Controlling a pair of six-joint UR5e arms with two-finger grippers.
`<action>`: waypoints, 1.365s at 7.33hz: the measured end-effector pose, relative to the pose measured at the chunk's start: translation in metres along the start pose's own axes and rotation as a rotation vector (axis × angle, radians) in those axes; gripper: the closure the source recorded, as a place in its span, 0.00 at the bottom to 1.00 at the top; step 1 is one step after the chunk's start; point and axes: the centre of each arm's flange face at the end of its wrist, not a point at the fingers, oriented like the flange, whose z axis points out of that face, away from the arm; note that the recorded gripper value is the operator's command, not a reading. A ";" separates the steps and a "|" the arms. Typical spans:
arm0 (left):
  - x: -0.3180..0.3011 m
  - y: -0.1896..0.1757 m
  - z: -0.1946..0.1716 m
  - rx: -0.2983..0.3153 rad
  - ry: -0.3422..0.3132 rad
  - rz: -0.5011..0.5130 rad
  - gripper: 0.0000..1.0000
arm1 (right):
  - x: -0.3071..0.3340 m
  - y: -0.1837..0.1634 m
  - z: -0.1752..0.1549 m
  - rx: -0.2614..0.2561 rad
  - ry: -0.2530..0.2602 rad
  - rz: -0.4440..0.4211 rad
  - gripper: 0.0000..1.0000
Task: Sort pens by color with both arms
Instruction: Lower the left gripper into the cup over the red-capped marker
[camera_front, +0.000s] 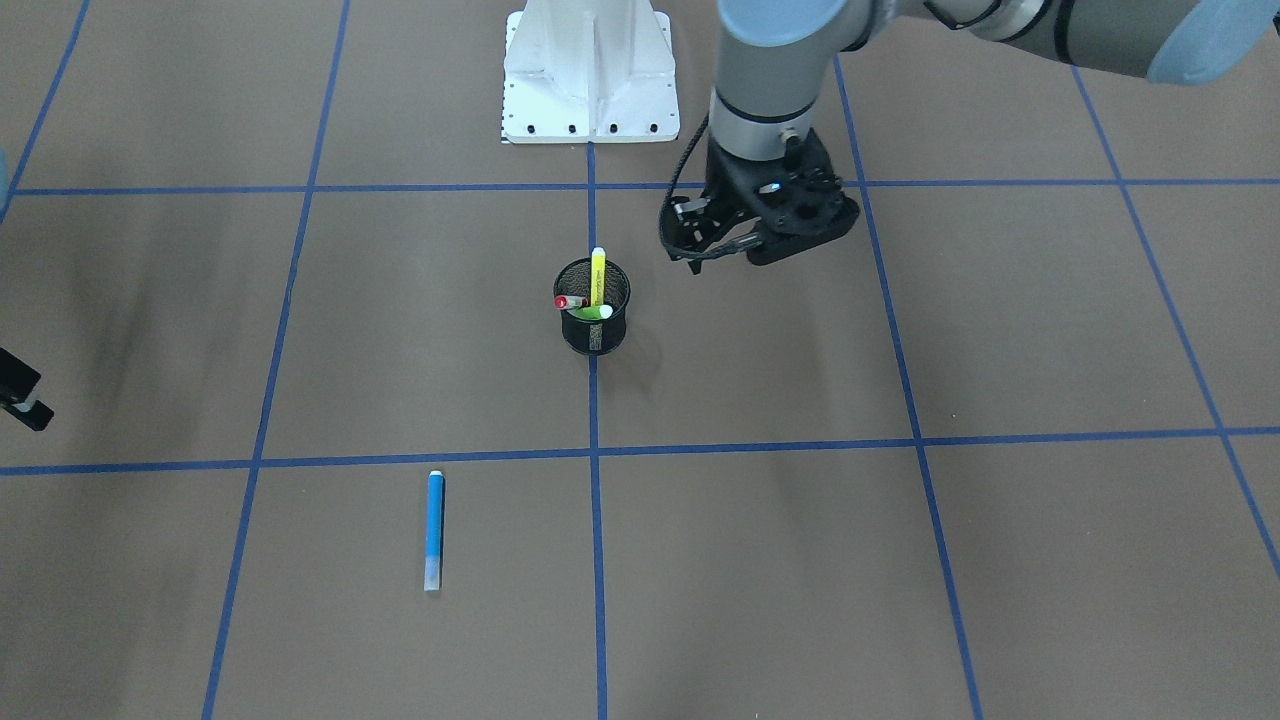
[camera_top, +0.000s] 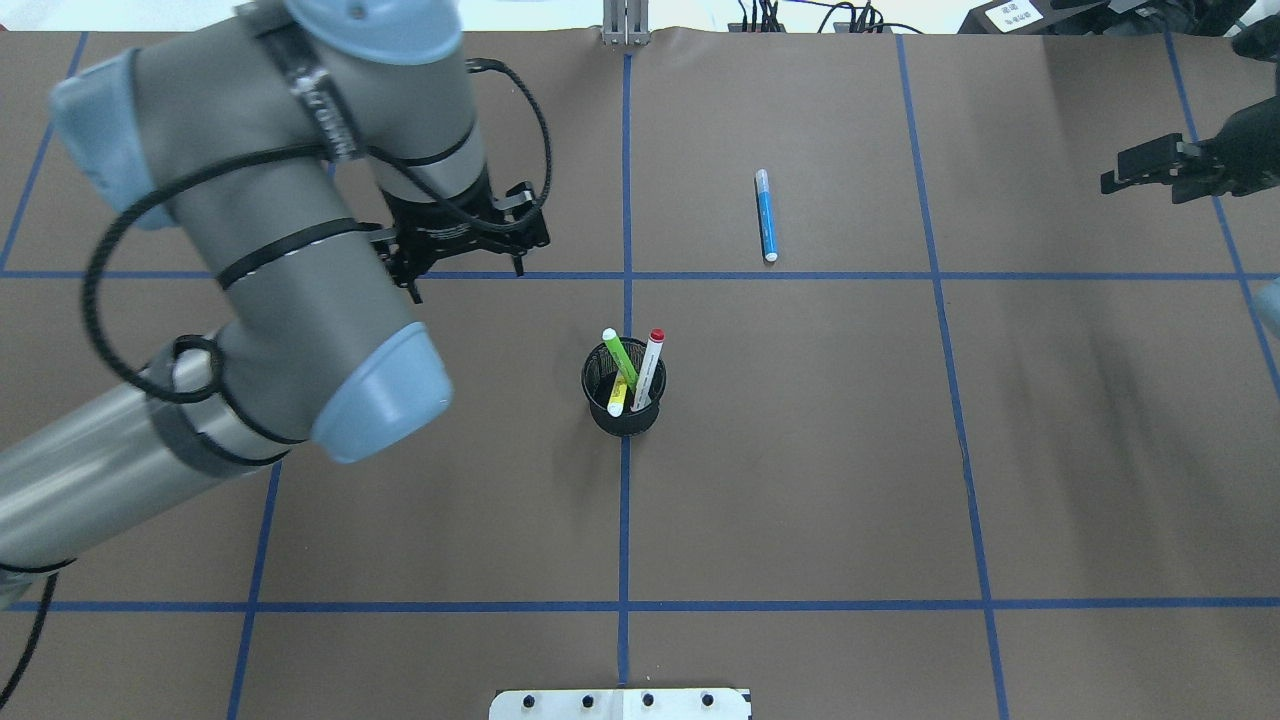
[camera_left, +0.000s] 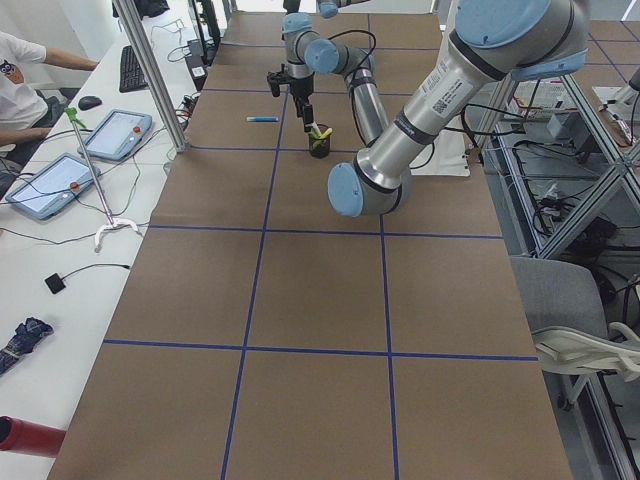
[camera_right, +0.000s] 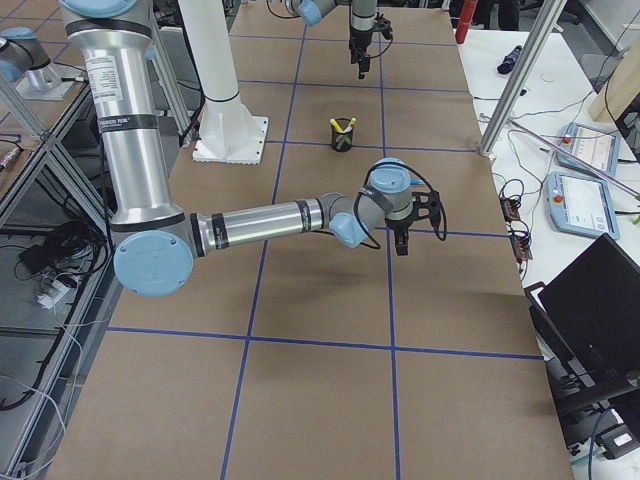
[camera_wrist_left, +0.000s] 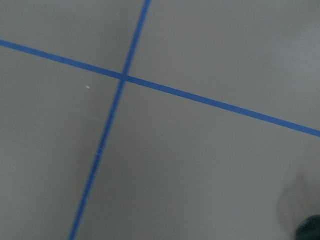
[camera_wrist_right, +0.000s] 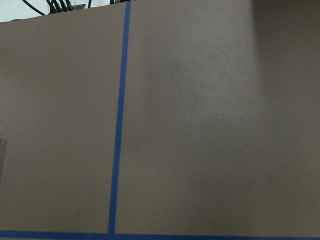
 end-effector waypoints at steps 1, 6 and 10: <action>0.053 0.000 0.010 -0.014 -0.024 -0.001 0.03 | 0.020 0.008 -0.002 -0.026 -0.004 -0.011 0.01; 0.145 0.024 0.080 -0.088 -0.104 0.028 0.14 | 0.042 0.021 0.000 -0.068 -0.014 -0.012 0.01; 0.152 0.044 0.090 -0.142 -0.115 0.000 0.32 | 0.044 0.022 0.002 -0.072 -0.012 -0.007 0.01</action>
